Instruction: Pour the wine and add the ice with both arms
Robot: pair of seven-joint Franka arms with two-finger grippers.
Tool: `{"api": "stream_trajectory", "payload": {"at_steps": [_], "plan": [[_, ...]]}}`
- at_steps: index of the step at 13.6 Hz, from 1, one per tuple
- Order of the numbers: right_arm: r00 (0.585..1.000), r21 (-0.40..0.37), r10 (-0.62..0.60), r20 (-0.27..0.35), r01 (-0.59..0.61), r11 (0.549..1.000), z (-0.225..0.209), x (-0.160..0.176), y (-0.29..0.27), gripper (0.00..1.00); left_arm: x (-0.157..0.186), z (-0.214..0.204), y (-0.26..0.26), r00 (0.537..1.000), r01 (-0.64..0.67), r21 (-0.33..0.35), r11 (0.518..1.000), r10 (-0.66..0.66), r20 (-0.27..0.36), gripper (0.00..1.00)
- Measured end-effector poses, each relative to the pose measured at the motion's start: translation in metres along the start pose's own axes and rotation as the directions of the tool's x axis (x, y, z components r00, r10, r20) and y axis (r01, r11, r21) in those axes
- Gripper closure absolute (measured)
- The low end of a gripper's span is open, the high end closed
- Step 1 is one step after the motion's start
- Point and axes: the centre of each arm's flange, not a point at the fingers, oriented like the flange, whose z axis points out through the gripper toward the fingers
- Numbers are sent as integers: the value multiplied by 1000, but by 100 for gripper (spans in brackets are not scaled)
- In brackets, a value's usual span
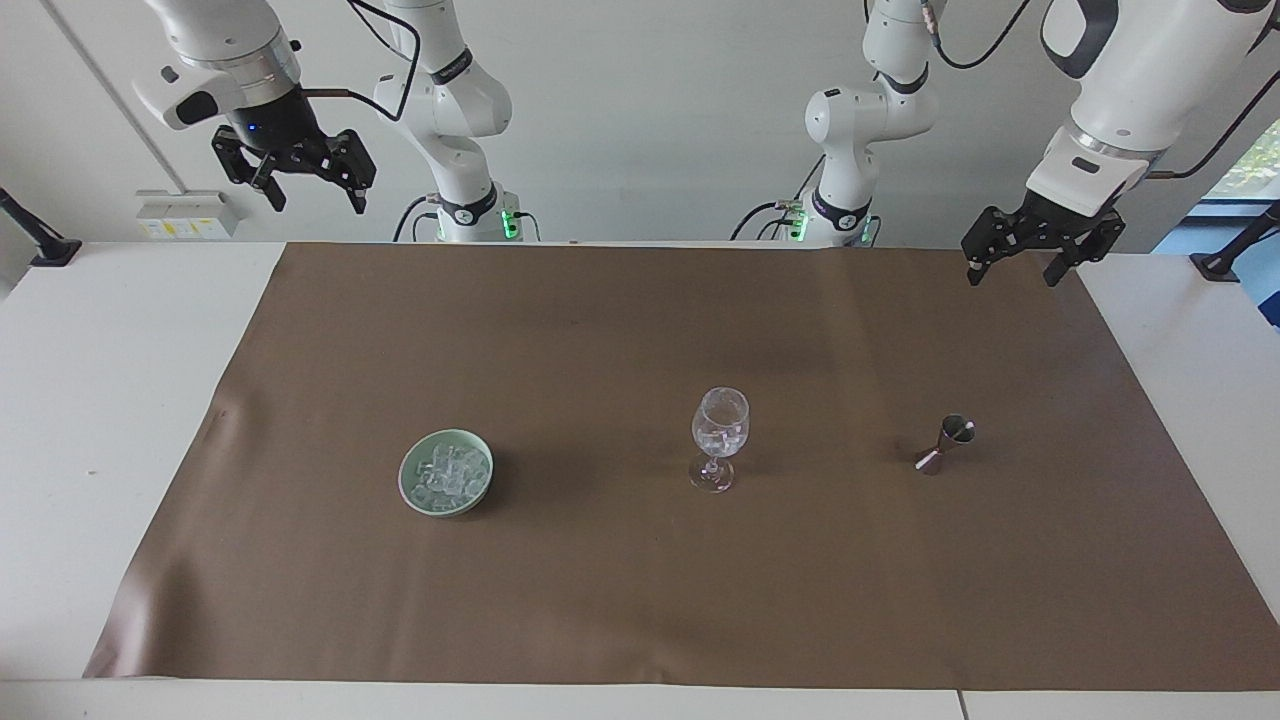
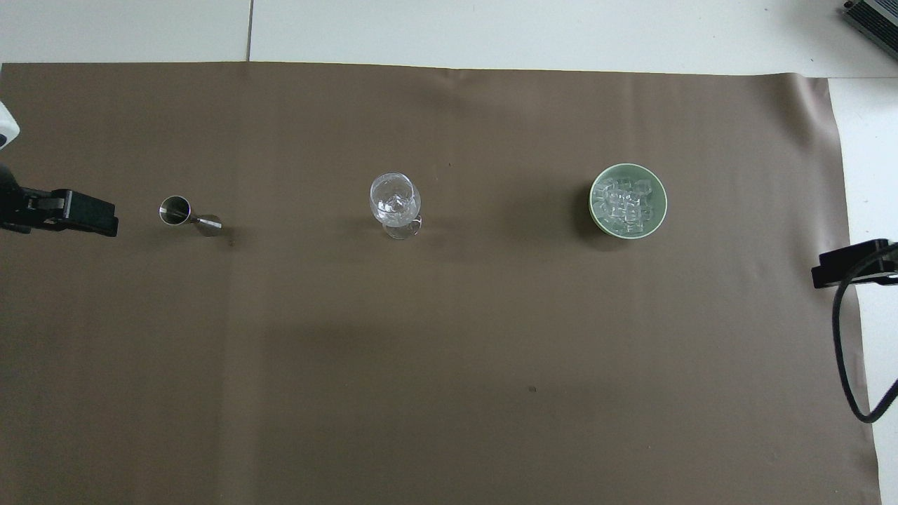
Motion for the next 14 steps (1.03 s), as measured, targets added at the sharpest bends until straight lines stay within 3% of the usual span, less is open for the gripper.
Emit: {"api": "stream_trajectory", "payload": {"at_steps": [4,14], "plan": [[998,2,-1,-61,1,1000,-11,-1,-1,0,0,0,-8,1000,10,0,1000,-10,-1,0],[998,2,-2,-66,2,1000,-14,-3,-1,0,0,-2,-15,1000,21,-20,1000,-21,-12,0]]}}
